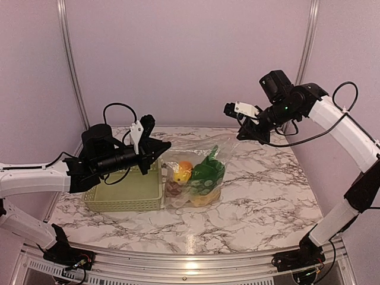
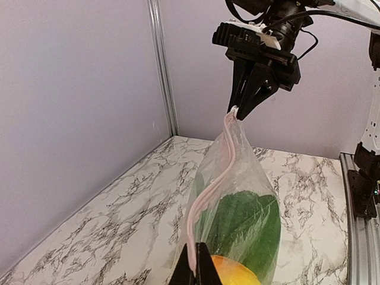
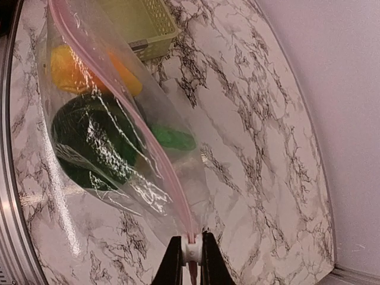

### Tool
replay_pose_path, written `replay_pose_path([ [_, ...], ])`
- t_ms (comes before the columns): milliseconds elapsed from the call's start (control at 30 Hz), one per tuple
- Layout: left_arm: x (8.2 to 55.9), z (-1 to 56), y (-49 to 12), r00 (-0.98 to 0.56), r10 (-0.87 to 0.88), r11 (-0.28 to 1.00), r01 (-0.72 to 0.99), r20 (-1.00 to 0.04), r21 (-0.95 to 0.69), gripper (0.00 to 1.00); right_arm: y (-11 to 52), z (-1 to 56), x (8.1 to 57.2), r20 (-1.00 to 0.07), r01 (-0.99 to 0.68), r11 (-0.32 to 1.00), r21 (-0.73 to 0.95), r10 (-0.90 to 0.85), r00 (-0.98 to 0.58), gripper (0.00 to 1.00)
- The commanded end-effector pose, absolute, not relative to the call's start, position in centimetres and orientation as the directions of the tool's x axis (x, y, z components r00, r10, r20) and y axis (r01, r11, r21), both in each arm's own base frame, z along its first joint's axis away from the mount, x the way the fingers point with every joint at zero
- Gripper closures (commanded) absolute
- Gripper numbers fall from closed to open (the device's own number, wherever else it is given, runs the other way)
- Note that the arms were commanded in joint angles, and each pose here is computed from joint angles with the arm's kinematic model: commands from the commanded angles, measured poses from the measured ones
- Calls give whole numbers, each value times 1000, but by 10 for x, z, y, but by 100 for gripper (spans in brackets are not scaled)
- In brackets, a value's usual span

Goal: Place the food in the zip-top bag and seal the zipper
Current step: Zip the zipper on the zipper food storage bag, then place the zipper food storage bag at the center of the board.

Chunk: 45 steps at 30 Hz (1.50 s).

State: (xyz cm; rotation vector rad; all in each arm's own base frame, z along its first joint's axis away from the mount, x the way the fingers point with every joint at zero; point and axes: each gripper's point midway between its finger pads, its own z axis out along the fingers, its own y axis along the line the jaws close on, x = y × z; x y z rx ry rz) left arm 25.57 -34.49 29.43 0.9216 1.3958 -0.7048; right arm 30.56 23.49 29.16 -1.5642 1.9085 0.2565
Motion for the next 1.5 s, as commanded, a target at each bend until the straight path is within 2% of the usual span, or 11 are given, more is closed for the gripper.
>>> replay_pose_path([
  [0, 283, 299, -358, 75, 68, 533, 840, -995, 100, 100, 211, 295, 328, -557, -894, 334, -299, -821, -120, 100],
  [300, 386, 341, -401, 160, -29, 594, 797, -987, 112, 100, 184, 358, 420, -679, -782, 496, -378, -722, -130, 100],
  [433, 385, 342, -418, 155, -62, 522, 847, -986, 101, 94, 189, 356, 408, -688, -812, 460, -359, -719, -103, 100],
  [667, 353, 281, -405, -14, -29, 448, 894, -999, -25, 84, 193, 295, 343, -680, -898, 364, -246, -726, -108, 96],
  [933, 312, 268, -371, -153, 54, 450, 886, -987, -113, 52, 198, 255, 285, -624, -951, 273, -143, -771, -127, 69],
  [1100, 308, 263, -337, -203, 134, 569, 817, -970, -93, 38, 199, 277, 273, -663, -953, 258, -159, -743, -91, 55],
  [1200, 313, 266, -316, -230, 162, 655, 752, -960, -70, 27, 198, 283, 272, -683, -946, 273, -173, -725, -84, 52],
  [1233, 314, 270, -309, -229, 159, 682, 729, -960, -61, 23, 198, 286, 275, -694, -940, 290, -179, -715, -88, 52],
  [1300, 316, 279, -295, -225, 145, 728, 684, -964, -50, 3, 196, 293, 289, -722, -917, 347, -198, -685, -104, 50],
  [1400, 322, 290, -273, -222, 124, 802, 596, -967, -34, 1, 184, 306, 323, -772, -832, 504, -232, -616, -158, 42],
  [1467, 329, 295, -253, -235, 98, 868, 495, -967, -32, 1, 171, 316, 344, -804, -751, 610, -253, -564, -188, 27],
])
